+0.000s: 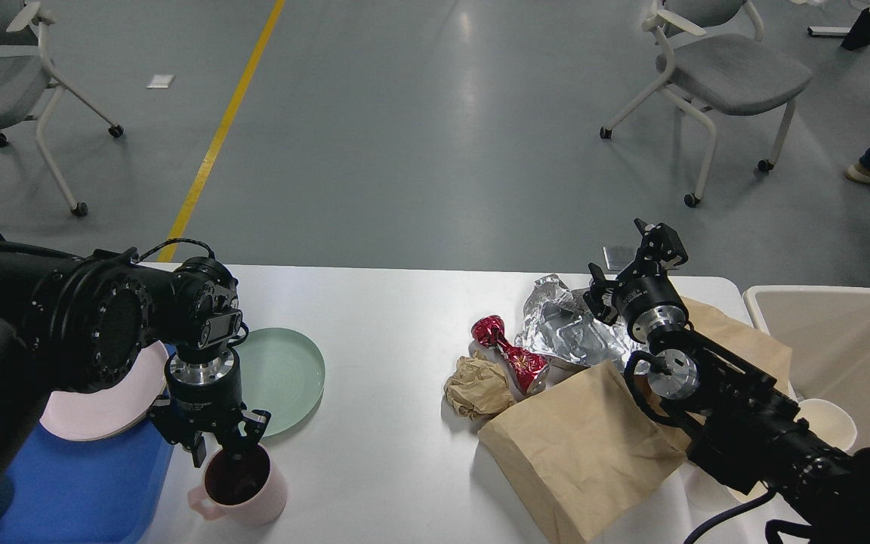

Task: Tidy desktop
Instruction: 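Lower the left gripper and grasp the pink mug by its rim, then lift the pink mug with the left gripper and set it on the blue tray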

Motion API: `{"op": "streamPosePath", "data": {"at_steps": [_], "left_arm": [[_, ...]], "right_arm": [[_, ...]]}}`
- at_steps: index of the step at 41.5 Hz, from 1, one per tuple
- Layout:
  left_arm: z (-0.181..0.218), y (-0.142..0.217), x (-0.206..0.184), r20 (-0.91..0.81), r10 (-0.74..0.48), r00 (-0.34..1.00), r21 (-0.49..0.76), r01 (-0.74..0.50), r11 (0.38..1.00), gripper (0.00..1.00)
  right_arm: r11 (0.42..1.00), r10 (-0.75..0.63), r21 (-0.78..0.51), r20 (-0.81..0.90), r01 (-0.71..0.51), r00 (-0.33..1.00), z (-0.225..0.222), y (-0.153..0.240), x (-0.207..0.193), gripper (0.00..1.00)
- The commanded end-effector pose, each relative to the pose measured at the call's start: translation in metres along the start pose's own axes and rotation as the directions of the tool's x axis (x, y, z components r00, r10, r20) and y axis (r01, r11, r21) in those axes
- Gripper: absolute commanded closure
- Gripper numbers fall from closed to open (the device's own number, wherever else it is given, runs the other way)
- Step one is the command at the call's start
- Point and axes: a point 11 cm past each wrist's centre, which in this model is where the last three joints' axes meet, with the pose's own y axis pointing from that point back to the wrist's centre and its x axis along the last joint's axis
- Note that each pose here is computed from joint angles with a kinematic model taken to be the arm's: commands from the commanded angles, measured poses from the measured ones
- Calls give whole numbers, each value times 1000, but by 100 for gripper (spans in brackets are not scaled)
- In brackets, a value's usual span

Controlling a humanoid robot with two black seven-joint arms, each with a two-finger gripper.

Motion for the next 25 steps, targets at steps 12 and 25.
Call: {"op": "streamPosePath", "data": {"at_steps": [12,25], "left_arm": [[15,9,3,3,16,1000,-68,-16,998,100],[26,65,19,10,120,993,-109,-119,987,100]], "right_arm": [[1000,0,-1,-1,0,1000,0,0,0,0],[1000,0,-1,-1,0,1000,0,0,0,0]]}}
